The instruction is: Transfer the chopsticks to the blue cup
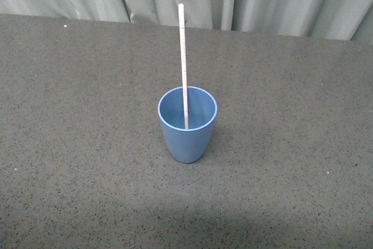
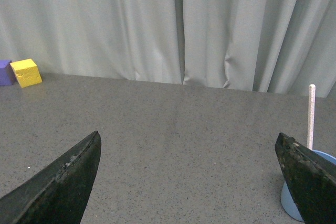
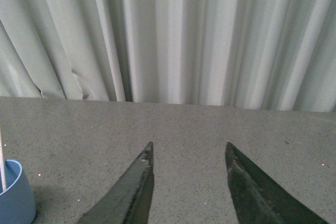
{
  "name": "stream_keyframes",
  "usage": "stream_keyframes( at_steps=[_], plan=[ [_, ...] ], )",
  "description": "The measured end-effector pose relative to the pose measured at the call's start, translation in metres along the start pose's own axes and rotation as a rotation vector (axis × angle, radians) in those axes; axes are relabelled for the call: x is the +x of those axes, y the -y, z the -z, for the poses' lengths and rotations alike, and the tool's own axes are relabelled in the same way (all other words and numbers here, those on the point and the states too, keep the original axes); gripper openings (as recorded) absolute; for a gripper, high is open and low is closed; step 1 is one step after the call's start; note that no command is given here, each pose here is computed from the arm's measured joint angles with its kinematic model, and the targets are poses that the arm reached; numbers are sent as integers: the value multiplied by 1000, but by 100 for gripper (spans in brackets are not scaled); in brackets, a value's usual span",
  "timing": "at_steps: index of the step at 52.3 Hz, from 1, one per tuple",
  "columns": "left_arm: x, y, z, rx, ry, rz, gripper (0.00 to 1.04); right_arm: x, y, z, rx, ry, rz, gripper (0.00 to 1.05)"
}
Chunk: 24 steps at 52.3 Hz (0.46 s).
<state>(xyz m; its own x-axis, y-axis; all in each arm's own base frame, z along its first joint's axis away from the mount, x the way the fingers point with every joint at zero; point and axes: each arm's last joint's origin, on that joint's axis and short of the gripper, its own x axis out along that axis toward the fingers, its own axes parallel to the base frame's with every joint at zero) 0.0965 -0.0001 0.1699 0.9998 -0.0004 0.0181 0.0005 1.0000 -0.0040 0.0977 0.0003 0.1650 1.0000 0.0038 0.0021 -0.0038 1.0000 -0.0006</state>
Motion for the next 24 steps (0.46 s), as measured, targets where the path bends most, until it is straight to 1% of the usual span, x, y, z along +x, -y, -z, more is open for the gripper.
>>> stream_keyframes(
  at_steps=[2, 3, 8, 9, 10, 13, 15, 17, 20, 24],
  plan=[
    [0, 0, 0, 0, 0, 0, 98, 0, 0, 0, 0, 0, 0, 49],
    [0, 0, 0, 0, 0, 0, 98, 0, 0, 0, 0, 0, 0, 54],
    [0, 0, 0, 0, 0, 0, 98, 0, 0, 0, 0, 0, 0, 72],
    [0, 0, 0, 0, 0, 0, 98, 0, 0, 0, 0, 0, 0, 74],
    [0, 0, 0, 0, 0, 0, 98, 0, 0, 0, 0, 0, 0, 79],
    [0, 0, 0, 0, 0, 0, 98, 0, 0, 0, 0, 0, 0, 90],
    [0, 0, 0, 0, 0, 0, 98, 0, 0, 0, 0, 0, 0, 95],
    [0, 0, 0, 0, 0, 0, 98, 0, 0, 0, 1, 0, 0, 97],
    [0, 0, 0, 0, 0, 0, 98, 0, 0, 0, 0, 0, 0, 94],
    [0, 0, 0, 0, 0, 0, 98, 0, 0, 0, 0, 0, 0, 95]
  ],
)
